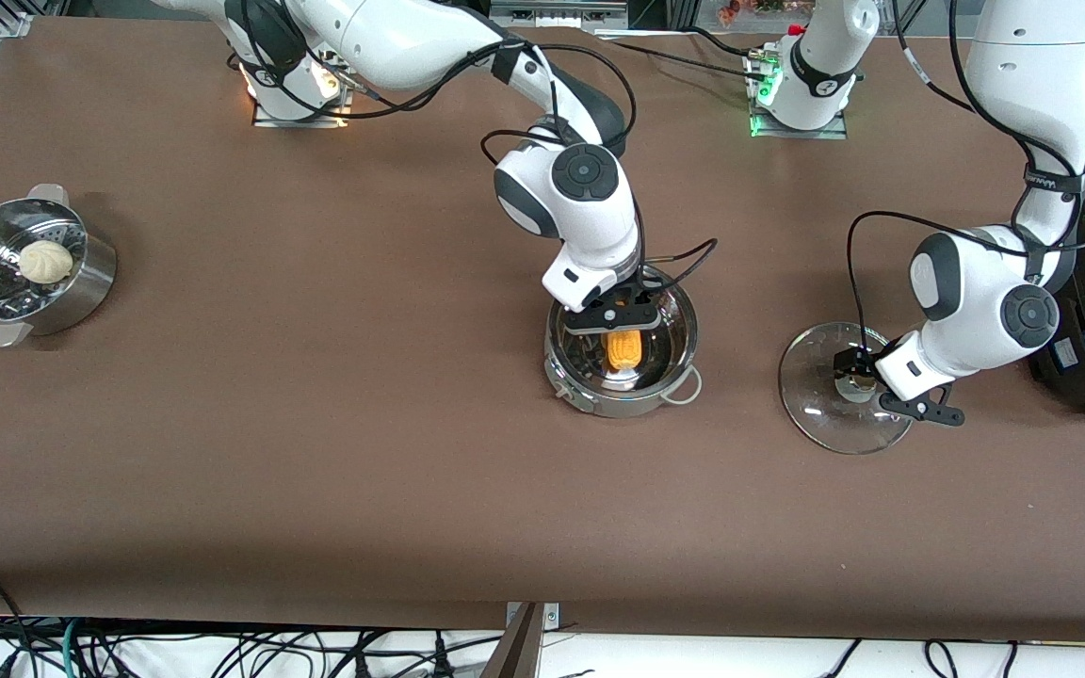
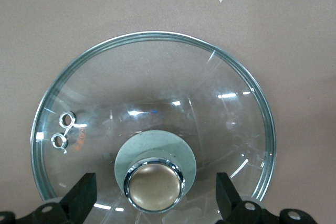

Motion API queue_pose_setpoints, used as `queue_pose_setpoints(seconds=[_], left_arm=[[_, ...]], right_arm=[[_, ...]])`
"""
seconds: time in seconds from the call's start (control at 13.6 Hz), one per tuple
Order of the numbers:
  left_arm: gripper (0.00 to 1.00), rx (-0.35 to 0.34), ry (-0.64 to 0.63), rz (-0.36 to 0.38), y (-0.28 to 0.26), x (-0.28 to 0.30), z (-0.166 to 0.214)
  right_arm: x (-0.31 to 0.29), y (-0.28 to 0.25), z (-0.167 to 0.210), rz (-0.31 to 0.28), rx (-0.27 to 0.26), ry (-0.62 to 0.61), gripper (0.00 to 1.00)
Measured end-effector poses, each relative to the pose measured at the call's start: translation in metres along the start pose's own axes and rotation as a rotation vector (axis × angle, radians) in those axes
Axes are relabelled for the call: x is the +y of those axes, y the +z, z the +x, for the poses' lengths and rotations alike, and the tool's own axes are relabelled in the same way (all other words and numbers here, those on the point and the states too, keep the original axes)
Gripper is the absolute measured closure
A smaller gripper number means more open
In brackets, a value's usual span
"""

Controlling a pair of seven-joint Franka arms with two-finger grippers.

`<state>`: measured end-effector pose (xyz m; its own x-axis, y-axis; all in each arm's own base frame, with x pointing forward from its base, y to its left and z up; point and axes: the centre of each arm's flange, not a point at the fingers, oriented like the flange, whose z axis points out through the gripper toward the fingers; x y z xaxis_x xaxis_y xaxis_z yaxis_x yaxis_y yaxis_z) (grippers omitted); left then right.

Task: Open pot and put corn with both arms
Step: 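Move the corn over the pot while the left gripper lowers the lid, then release the corn into the pot while the left gripper withdraws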

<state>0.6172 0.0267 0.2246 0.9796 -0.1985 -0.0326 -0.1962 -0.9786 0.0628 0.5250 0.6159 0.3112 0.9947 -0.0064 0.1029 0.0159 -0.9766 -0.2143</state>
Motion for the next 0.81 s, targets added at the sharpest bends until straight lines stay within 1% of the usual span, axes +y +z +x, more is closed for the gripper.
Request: queue_pose_setpoints(seconds=[0.15, 0.22, 0.29, 0.44, 0.66, 0.81], left_arm=[[0.0, 0.001, -0.001, 0.0, -0.002, 0.0, -0.001], [0.0, 0.003, -0.003, -0.001, -0.006, 0.0, -0.004], [0.0, 0.006, -0.007, -0.002, -0.012, -0.001, -0.009], [0.0, 0.019, -0.016, -0.007, -0.033, -0.001, -0.024], [0.0, 0.038, -0.033, -0.021, -0.069, -0.002, -0.051], [0.0, 0.066, -0.037, -0.021, -0.088, -0.002, -0.059]], right_arm=[[0.002, 0.008, -0.001, -0.004, -0.004, 0.001, 0.74], [0.002, 0.011, -0.001, -0.006, -0.006, 0.001, 0.7], [0.002, 0.011, -0.001, -0.006, -0.007, 0.001, 0.7], [0.002, 0.011, -0.001, -0.005, -0.006, 0.001, 0.56], [0.001, 0.009, -0.001, -0.004, -0.004, 0.001, 0.24], [0.001, 0.008, -0.001, -0.004, -0.005, 0.0, 0.05]])
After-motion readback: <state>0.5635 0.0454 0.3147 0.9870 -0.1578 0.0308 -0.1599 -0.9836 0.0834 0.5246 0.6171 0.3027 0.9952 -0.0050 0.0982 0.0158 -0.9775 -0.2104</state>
